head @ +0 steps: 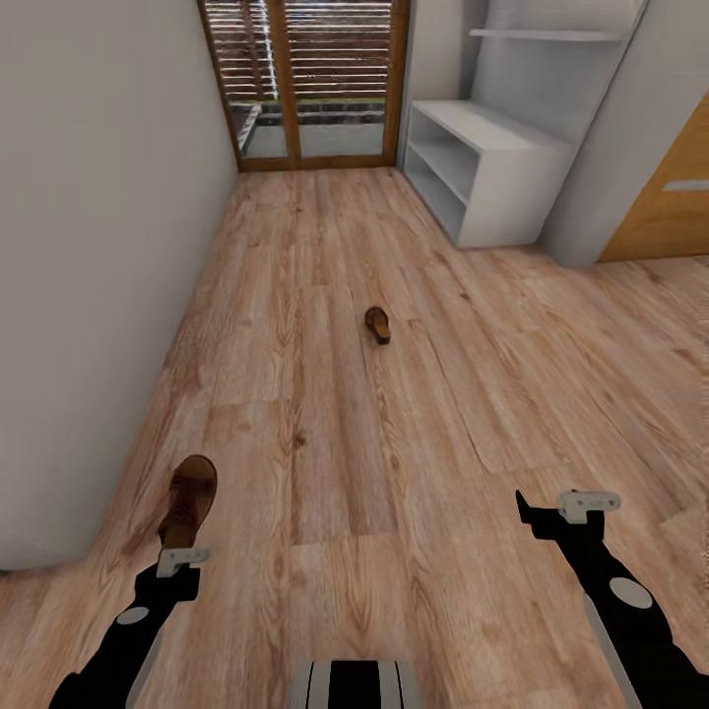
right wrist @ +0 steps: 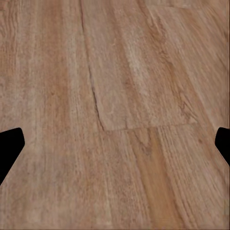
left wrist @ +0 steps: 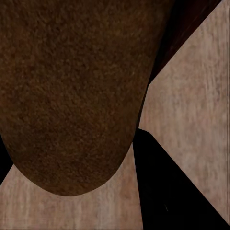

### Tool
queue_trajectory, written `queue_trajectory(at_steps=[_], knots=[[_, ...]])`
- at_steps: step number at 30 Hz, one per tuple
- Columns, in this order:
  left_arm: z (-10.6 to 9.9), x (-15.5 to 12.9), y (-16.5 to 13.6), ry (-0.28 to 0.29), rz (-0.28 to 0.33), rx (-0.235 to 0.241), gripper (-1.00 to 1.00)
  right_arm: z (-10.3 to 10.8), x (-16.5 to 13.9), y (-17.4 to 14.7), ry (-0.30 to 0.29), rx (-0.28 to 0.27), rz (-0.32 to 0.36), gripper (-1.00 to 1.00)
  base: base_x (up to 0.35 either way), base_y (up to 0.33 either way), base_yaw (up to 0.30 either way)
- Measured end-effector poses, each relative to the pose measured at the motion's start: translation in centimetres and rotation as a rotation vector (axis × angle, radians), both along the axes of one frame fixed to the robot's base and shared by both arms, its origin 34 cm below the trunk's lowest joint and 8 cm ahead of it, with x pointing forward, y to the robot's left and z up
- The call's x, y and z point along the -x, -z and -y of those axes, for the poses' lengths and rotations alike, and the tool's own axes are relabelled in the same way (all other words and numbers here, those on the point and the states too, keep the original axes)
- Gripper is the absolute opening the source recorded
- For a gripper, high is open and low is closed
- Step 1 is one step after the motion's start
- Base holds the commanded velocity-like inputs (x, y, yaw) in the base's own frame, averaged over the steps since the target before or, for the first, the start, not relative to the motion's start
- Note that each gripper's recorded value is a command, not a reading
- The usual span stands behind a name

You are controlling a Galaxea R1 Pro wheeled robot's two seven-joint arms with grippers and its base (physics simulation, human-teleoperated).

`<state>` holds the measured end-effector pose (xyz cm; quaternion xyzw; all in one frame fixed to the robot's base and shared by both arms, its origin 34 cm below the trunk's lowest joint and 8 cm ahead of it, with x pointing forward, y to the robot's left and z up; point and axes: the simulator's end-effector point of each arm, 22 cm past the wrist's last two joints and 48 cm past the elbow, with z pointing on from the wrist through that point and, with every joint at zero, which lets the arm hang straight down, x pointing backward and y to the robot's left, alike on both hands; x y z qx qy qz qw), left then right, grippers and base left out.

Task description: Pick up the two gym shoes and the two sandals from the corridor floor and place them onto the hallstand (shoe rack) in the corridor, making sure they are on the rack and not on the floor. Arrange them so the two gym shoes are next to each other and the two sandals are next to each other.

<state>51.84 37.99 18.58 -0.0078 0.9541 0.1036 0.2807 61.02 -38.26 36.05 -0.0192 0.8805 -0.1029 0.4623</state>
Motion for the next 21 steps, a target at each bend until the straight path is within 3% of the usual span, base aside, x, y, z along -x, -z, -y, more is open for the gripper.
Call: queue_trajectory(at_steps=[6, 13, 21], knots=[[0.2, -0.2, -0.8, -0.003, 0.011, 0.006, -1.0, 0.0, 0.1, -1.4, 0.001, -0.001, 0.023, 1.0, 0.0, 0.0, -0.156], [0.2, -0.9, -2.2, -0.005, 0.037, 0.009, -1.0, -0.2, 2.3, -1.1, -0.001, -0.006, 0.0, 1.0, 0.0, 0.0, -0.157], [0.3, -1.7, -4.1, -0.004, 0.076, 0.01, -1.0, -0.8, 2.6, -2.4, -0.007, -0.014, 0.007, 1.0, 0.0, 0.0, -0.158]])
